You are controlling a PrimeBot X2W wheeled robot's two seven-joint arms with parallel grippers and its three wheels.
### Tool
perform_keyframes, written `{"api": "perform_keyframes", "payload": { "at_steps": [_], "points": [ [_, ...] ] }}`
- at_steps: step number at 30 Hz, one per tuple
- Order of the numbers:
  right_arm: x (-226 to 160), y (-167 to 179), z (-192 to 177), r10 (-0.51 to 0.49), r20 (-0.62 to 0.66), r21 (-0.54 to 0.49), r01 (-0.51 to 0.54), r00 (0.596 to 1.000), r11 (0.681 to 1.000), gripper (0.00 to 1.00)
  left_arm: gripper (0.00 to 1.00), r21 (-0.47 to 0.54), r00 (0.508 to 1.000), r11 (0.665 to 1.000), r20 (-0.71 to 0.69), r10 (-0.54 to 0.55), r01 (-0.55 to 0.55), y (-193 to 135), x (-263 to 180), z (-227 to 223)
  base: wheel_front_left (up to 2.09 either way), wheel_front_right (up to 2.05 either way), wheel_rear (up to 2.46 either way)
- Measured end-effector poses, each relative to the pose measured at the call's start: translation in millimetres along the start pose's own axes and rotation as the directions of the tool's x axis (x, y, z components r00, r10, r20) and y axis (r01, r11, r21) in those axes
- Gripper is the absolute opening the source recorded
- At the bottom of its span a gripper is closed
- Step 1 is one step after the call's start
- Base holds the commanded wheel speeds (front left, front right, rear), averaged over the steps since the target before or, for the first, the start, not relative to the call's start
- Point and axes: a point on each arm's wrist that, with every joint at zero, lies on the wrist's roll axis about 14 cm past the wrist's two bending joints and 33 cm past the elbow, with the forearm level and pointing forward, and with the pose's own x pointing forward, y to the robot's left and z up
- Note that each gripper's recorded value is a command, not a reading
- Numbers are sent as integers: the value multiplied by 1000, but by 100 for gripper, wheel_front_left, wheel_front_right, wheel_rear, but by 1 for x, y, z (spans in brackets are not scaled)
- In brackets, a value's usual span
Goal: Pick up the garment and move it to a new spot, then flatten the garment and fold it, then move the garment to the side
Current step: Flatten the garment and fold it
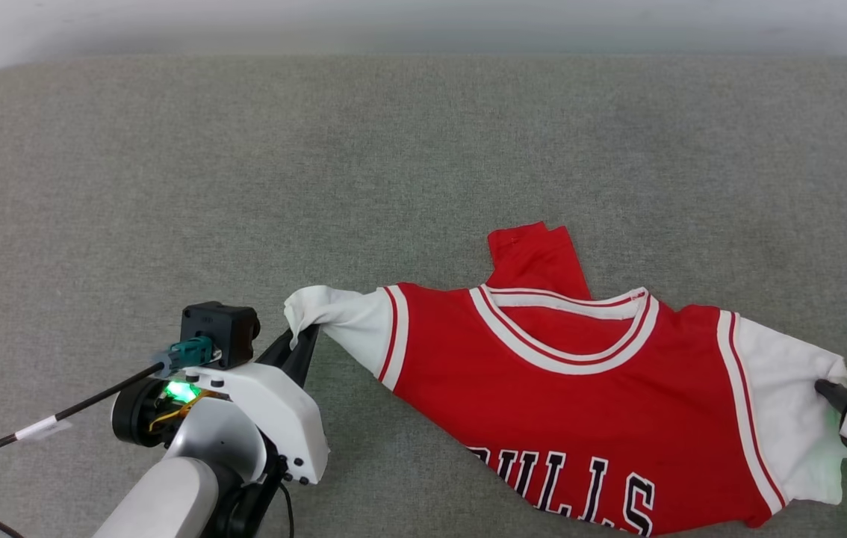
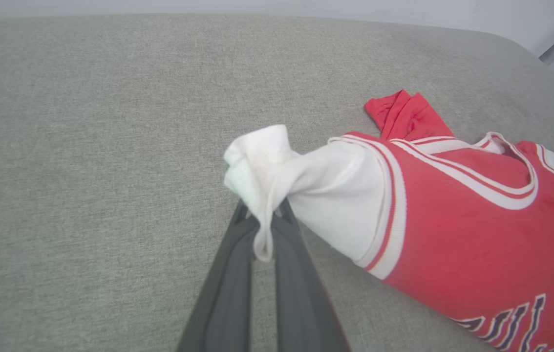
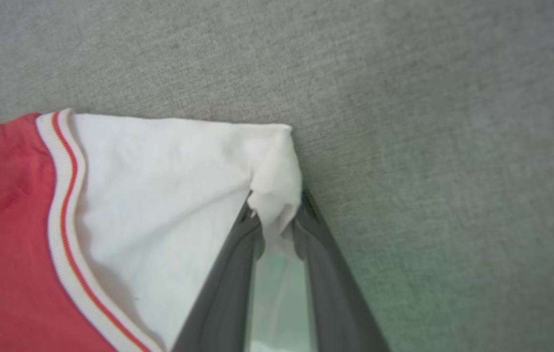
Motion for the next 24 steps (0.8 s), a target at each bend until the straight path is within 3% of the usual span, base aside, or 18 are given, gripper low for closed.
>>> {"api": "perform_keyframes", "payload": {
  "at_steps": [6,12,18,24],
  "points": [
    [-16,3,8,14,70,-26,-12,997,1000,0,0,4,999,1000,39,3,-3,-1,-8,10,0,0,0],
    [-60,20,63,54,327,-154,-3,944,988,0,0,12,984,999,170,44,-47,9,-24,44,0,0,0],
    [-118,52,117,138,569,-253,13,811,967,0,0,7,944,998,325,54,-59,14,-36,97,0,0,0],
    [-168,89,169,230,729,-308,9,645,951,0,0,20,874,997,482,51,-69,23,-35,167,0,0,0]
  ]
}}
